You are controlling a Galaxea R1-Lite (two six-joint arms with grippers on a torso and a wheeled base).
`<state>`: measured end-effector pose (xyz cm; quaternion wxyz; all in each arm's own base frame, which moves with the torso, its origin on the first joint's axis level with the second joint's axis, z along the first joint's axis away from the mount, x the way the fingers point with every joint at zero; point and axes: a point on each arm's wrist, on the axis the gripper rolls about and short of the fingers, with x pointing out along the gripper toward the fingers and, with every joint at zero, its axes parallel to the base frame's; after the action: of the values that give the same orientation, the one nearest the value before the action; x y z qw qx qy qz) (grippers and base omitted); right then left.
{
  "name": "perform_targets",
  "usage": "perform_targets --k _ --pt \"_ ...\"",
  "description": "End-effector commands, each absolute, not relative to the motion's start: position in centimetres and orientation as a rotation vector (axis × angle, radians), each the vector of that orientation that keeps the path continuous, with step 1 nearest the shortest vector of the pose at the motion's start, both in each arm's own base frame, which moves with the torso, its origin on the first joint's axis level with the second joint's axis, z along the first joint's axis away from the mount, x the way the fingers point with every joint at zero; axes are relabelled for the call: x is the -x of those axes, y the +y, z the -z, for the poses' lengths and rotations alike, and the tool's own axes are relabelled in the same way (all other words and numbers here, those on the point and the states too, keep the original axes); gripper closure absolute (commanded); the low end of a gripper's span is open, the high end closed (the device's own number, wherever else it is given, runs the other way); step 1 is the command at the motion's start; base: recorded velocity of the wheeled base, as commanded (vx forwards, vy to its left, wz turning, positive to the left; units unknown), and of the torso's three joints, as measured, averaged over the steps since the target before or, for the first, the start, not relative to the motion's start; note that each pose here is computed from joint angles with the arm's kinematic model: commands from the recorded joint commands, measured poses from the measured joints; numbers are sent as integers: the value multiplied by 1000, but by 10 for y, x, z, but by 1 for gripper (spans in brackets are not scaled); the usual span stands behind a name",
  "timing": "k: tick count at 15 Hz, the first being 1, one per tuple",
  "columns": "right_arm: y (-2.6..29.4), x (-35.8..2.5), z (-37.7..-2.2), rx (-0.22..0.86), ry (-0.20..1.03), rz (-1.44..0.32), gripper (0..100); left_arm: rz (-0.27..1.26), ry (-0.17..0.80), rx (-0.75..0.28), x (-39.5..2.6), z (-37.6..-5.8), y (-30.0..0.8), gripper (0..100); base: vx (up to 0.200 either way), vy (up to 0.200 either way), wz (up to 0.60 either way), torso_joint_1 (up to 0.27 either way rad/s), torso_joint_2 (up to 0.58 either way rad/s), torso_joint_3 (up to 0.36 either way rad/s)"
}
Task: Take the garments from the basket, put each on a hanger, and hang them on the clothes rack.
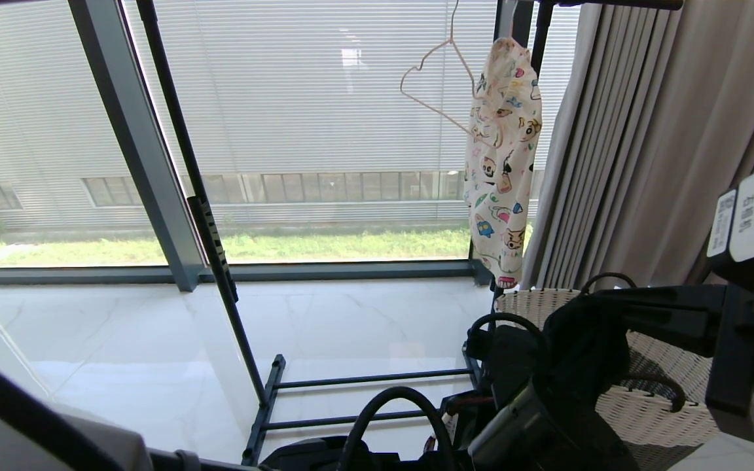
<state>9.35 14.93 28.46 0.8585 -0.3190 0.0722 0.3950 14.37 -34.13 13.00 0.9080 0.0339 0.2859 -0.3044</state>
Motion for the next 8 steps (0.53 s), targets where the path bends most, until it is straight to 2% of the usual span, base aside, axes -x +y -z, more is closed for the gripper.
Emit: perform_targets --k 1,8 --pt "151 -94 -284 674 156 -831 100 591 617 -106 -148 -117 -339 0 0 0 0 0 0 0" --pt "152 -91 -286 670 142 -847 100 553 626 -111 -157 -112 -334 0 0 0 0 0 0 0"
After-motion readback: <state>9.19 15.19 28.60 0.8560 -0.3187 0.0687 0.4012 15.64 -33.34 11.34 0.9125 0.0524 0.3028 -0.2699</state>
